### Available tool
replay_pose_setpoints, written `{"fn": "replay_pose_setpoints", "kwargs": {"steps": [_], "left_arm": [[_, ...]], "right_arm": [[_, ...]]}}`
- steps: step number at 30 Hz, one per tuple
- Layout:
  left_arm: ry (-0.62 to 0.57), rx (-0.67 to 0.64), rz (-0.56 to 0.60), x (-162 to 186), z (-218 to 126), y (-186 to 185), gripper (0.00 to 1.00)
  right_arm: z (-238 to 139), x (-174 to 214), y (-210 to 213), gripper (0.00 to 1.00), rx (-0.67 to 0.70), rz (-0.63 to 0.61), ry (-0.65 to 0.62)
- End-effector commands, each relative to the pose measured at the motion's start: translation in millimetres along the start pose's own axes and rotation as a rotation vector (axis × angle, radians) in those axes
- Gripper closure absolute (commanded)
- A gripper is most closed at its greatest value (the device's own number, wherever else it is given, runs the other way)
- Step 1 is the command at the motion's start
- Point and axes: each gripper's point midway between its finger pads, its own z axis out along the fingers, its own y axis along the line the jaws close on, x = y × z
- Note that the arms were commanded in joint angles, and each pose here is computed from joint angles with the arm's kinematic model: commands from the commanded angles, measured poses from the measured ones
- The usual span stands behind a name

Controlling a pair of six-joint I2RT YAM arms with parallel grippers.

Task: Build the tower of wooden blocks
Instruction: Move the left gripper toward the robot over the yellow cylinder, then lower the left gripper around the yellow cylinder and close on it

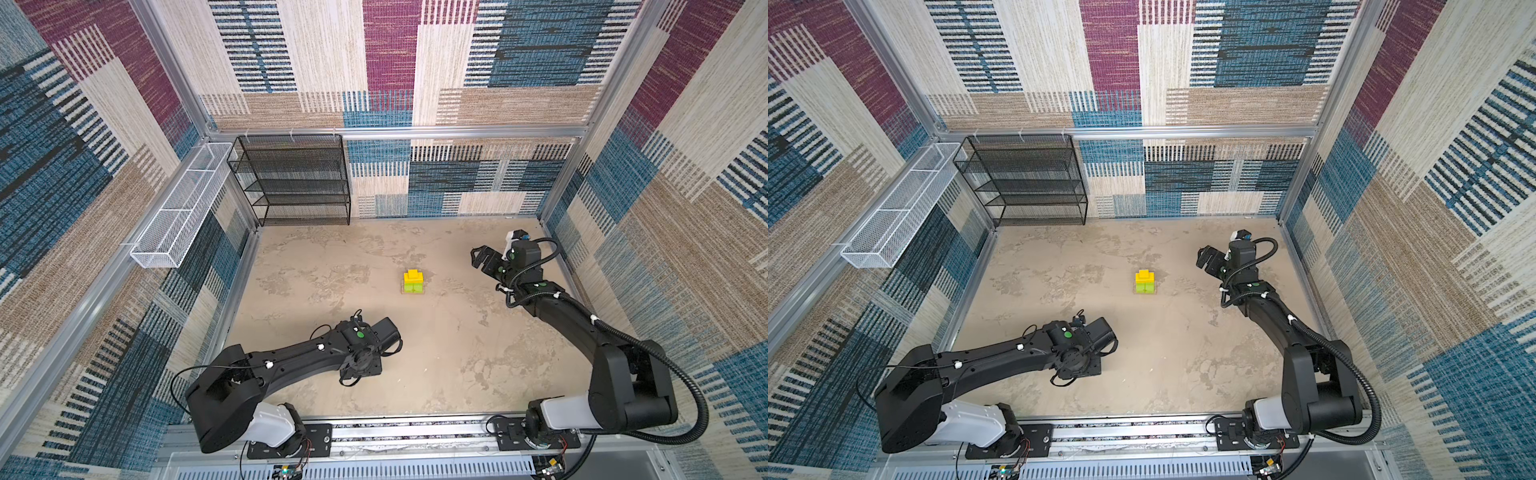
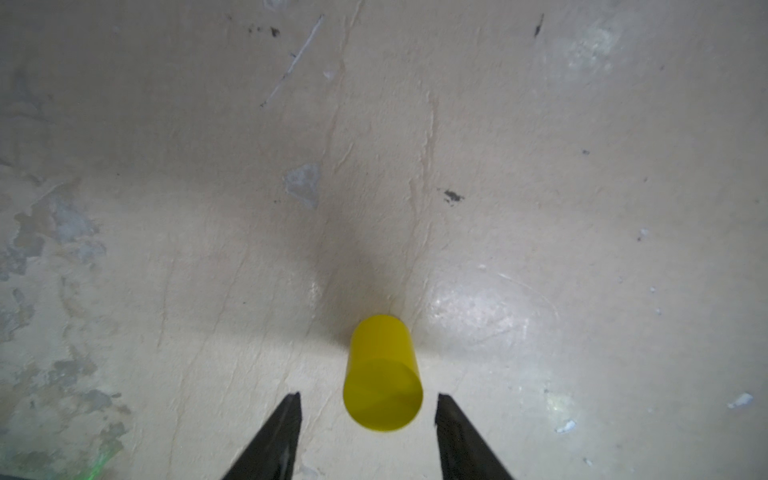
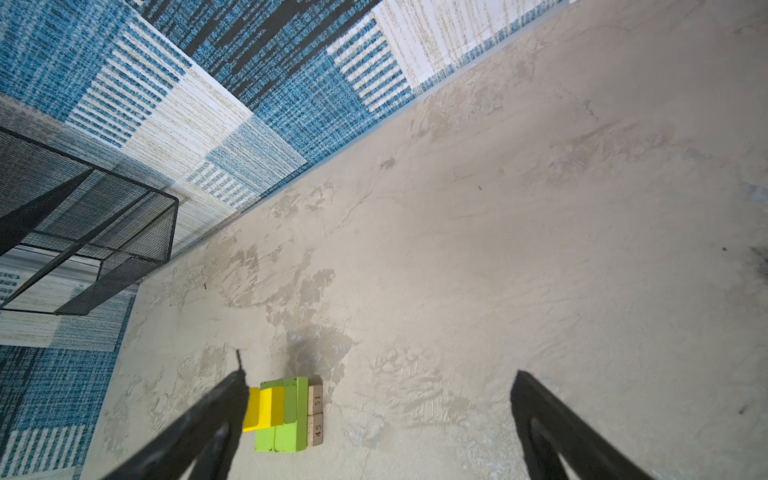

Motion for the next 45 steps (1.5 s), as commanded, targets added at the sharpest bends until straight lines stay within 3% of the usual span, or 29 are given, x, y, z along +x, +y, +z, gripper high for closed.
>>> {"fn": "replay_pose_setpoints", "kwargs": {"steps": [1, 27, 35, 45], "left_arm": [[-0.013, -0.033, -0.013, -2.2, 0.3, 6.8, 0.45], [0.037, 0.006, -0.004, 1.9, 14.4, -8.1, 0.63], [0.049, 0.006, -0.007, 5.0, 16.4, -7.0, 0.6], [0.052, 0.004, -0.008, 6.0, 17.2, -6.2, 0.67]], "right_arm": [[-1.8, -5.4, 2.8, 0.01, -0.008, -0.009, -0.021], [-0.3, -5.4, 3.6, 0.01, -0.012, -0.01, -0.018], [-0.8, -5.1, 3.1, 0.01, -0.01, -0.01, -0.018], [-1.2, -4.9, 3.3, 0.01, -0.011, -0.011, -0.017]]}}
